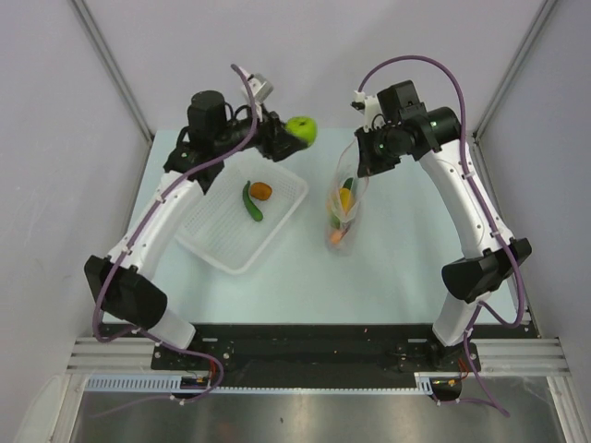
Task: Place the food in the zip-top bag and seal the zipper
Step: Pick up the fake fruit from the bin, then place the fake fruit in the zipper food storage bag, then pick up the fake vegetable from the bin.
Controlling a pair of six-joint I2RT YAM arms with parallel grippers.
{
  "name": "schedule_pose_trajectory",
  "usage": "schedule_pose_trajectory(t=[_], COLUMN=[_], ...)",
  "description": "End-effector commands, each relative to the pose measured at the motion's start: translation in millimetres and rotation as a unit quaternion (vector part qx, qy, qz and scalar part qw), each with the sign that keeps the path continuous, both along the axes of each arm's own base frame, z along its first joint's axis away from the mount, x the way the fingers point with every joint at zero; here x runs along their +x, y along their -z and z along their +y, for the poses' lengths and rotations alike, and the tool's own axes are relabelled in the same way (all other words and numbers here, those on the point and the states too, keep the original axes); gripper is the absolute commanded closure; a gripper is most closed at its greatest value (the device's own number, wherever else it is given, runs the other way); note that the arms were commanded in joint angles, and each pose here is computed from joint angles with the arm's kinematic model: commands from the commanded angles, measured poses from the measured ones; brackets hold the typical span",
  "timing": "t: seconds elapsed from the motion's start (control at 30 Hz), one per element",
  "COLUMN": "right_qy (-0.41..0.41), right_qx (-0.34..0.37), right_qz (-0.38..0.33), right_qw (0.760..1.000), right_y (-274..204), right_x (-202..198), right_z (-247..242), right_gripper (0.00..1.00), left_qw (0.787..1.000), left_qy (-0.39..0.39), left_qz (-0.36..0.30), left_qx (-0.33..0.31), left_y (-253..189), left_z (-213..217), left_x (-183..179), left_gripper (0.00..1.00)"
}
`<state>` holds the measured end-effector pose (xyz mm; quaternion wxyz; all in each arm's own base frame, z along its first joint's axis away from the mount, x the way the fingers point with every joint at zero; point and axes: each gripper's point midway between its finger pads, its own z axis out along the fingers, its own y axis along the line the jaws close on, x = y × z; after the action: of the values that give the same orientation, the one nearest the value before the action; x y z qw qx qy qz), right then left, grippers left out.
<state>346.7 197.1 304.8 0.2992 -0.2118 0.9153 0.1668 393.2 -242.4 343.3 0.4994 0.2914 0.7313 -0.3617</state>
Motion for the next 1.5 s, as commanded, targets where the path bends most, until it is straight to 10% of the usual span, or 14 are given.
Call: schedule_pose_trajectory(t=[0.0, 0.23, 0.6, 0.9, 1.23, 1.47], right_qy=[0.007, 0.025, 0.03, 0.048, 0.017, -0.031], right_qx=[-0.005, 0.041, 0.087, 0.061, 0.099, 0.144], right_qz=[-0.034, -0.025, -0.003, -0.007, 0.0, 0.03], right_qw=[0.999, 0.999, 0.996, 0.997, 0.995, 0.989], right_y=[-15.7, -24.4, -31.4, -23.4, -34.6, -38.5], right_x=[6.9, 12.2, 12.7, 18.8, 11.5, -3.6], right_z=[-3.0, -4.2, -11.5, -18.9, -5.1, 15.6], right_gripper=[1.0, 1.0, 1.0, 1.0, 1.0, 1.0], left_qw=[0.971, 0.951, 0.985, 0.996, 0.994, 0.931], left_qy=[0.148, 0.229, 0.158, 0.08, -0.091, -0.307], left_qz=[-0.103, -0.102, -0.025, -0.027, 0.052, 0.167], left_qx=[-0.157, -0.18, -0.068, 0.034, 0.016, 0.103], left_y=[-110.7, -84.0, 10.6, 7.8, 51.8, 159.9], left_z=[-70.8, -133.0, -146.7, -129.0, -12.4, 97.6], left_x=[-64.9, -97.0, -50.3, -20.0, 21.4, 41.9], left_gripper=[0.55, 0.55, 0.53, 0.0, 0.04, 0.09])
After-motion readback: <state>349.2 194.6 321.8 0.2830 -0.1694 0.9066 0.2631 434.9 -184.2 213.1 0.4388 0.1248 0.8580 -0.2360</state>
